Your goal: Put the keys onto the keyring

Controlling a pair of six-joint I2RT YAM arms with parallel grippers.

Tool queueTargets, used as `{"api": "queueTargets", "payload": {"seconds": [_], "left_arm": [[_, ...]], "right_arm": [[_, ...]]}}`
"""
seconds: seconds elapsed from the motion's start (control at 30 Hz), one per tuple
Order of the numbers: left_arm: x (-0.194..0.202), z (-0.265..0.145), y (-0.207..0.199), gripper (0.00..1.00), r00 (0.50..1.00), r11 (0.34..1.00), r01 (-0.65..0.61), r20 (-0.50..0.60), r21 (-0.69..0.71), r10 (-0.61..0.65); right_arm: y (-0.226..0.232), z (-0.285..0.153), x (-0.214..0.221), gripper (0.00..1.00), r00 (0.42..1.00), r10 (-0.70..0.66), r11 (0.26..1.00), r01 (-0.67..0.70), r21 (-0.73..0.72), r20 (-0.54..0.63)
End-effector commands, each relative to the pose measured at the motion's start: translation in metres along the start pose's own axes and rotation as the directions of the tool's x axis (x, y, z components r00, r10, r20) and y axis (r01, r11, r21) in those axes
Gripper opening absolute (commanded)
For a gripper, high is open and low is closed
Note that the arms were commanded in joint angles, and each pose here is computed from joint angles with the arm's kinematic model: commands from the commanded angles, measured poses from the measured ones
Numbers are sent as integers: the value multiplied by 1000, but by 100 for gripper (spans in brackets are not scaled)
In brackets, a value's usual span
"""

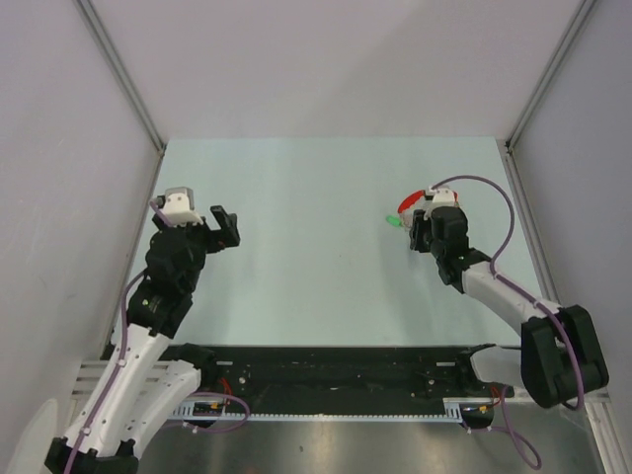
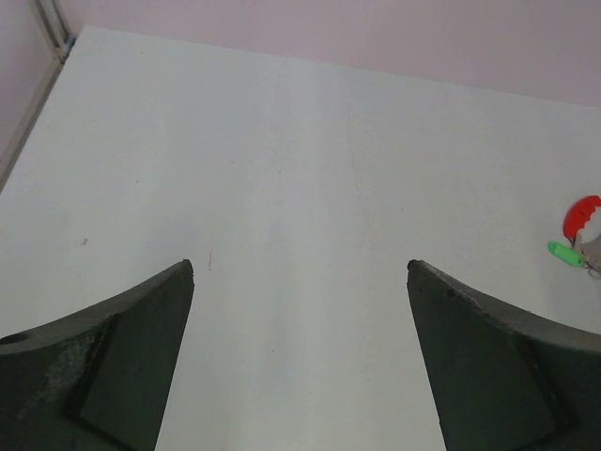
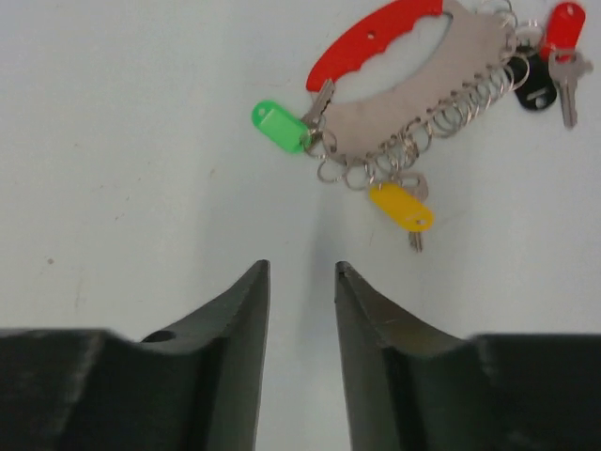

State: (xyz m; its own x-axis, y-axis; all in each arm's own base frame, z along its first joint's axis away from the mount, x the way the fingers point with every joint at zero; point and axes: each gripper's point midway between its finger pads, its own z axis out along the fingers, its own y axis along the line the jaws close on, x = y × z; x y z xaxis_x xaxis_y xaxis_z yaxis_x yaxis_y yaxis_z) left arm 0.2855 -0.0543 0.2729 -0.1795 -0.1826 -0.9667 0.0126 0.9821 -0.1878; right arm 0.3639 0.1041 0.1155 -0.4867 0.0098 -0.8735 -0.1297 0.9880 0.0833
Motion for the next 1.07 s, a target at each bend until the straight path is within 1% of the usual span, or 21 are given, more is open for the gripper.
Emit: {"api": "queueTargets", "payload": {"seconds": [0.0, 0.03, 0.07, 0.1, 0.17, 0.2, 0.23, 0.27, 0.33, 0.37, 0.47, 0.5, 0.6, 0.7, 0.8, 0.87, 0.93, 0.97, 1.03], "left_arm": [[-5, -13, 23, 100, 998, 995, -28, 50, -91, 33], [-8, -17, 26, 100, 997, 994, -25, 72, -105, 32], [-11, -20, 28, 100, 996, 993, -24, 86, -112, 33], [-13, -22, 30, 100, 995, 993, -21, 96, -119, 33], [-20, -31, 37, 100, 990, 989, -7, 135, -145, 27], [-22, -33, 38, 100, 989, 989, 1, 150, -149, 22], [-26, -39, 40, 100, 984, 989, 5, 175, -151, 21], [-28, -41, 42, 100, 982, 988, 11, 189, -155, 19], [-33, -46, 44, 100, 975, 988, 16, 222, -157, 20], [-38, -51, 46, 100, 969, 987, 27, 247, -159, 14], [-45, -60, 49, 100, 957, 986, 43, 291, -162, 6], [-46, -62, 50, 100, 954, 985, 45, 298, -165, 6], [-49, -68, 55, 100, 947, 982, 61, 322, -178, 0], [-51, -71, 55, 100, 938, 983, 75, 347, -169, -11], [-51, -70, 54, 100, 936, 983, 79, 353, -165, -16], [-49, -68, 55, 100, 939, 982, 78, 342, -174, -14], [-48, -66, 55, 100, 941, 982, 78, 338, -175, -15], [-48, -66, 55, 100, 942, 981, 78, 335, -175, -15], [-47, -67, 54, 100, 942, 983, 76, 335, -165, -17]], "right_arm": [[-6, -31, -22, 51, 992, 94, 995, -97, 28, 84], [-7, -43, -33, 56, 987, 102, 994, -106, 26, 124], [-11, -49, -37, 62, 984, 110, 992, -117, 43, 138], [-13, -56, -41, 73, 980, 126, 990, -135, 49, 155], [-18, -78, -57, 81, 965, 142, 986, -158, 56, 220], [-20, -86, -61, 89, 960, 145, 984, -165, 63, 241], [-25, -94, -67, 94, 950, 152, 981, -180, 79, 273], [-28, -113, -83, 100, 925, 164, 978, -198, 68, 343], [-36, -132, -96, 100, 899, 154, 974, -207, 88, 410], [-39, -148, -106, 100, 873, 152, 973, -214, 83, 464], [-51, -173, -120, 100, 828, 138, 965, -236, 115, 544], [-55, -187, -126, 99, 799, 146, 961, -254, 109, 584], [-59, -203, -133, 100, 769, 127, 960, -253, 117, 627], [-61, -212, -134, 100, 754, 120, 962, -250, 113, 645], [-62, -214, -132, 100, 742, 122, 960, -256, 110, 659], [-63, -218, -133, 100, 724, 128, 959, -265, 101, 678], [-62, -215, -130, 100, 728, 128, 960, -261, 99, 674], [-61, -218, -135, 100, 707, 134, 960, -265, 85, 694], [-55, -213, -134, 100, 696, 161, 963, -266, 44, 700]]}}
